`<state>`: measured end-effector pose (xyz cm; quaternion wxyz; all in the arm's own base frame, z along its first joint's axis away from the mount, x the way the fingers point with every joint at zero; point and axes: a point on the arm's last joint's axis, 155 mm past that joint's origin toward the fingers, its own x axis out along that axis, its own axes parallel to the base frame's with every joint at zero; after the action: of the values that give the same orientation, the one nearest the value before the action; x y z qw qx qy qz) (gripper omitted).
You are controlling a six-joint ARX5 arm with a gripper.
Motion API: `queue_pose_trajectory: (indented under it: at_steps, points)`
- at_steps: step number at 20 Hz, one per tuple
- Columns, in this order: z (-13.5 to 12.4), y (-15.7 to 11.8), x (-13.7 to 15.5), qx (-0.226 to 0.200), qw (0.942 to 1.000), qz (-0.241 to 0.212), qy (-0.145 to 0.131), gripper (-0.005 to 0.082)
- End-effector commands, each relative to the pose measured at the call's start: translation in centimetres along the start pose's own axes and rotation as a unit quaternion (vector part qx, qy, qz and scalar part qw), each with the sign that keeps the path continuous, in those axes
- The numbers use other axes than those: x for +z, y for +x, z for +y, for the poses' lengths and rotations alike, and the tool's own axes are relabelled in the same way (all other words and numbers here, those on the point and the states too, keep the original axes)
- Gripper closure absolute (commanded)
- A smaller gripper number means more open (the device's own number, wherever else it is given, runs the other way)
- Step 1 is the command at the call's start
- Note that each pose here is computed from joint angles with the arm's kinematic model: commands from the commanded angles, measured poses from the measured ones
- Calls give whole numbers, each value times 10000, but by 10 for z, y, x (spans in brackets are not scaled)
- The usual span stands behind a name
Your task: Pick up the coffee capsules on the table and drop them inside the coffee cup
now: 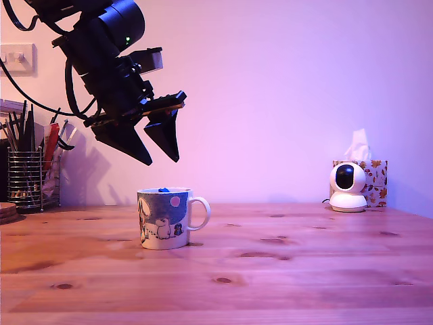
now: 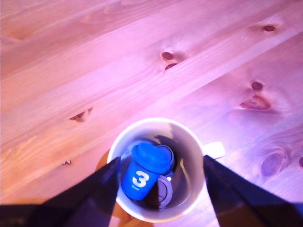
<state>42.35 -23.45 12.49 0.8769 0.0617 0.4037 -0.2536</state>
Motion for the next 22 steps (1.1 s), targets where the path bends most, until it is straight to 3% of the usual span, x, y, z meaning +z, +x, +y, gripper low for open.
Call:
queue_pose_trajectory:
  at_steps: [1,3,5,7,9,10,16,22]
  points:
    - [-1,7,-2,-22,10000,47,-4,264]
    - [-2,6,-1,-37,10000,55,24,276]
    - [-2,4,-3,-36,9999,119,16,341]
    - [-2,-1,-7,-32,9996,278,-3,492]
    - [-3,-7,-11,-25,9990,447,-18,718]
    - [-3,-12,-13,-24,9988,494,-14,790]
    - [-9,-61,-9,-33,9991,427,-6,793]
    - [-16,-120,0,-44,10000,-75,40,793]
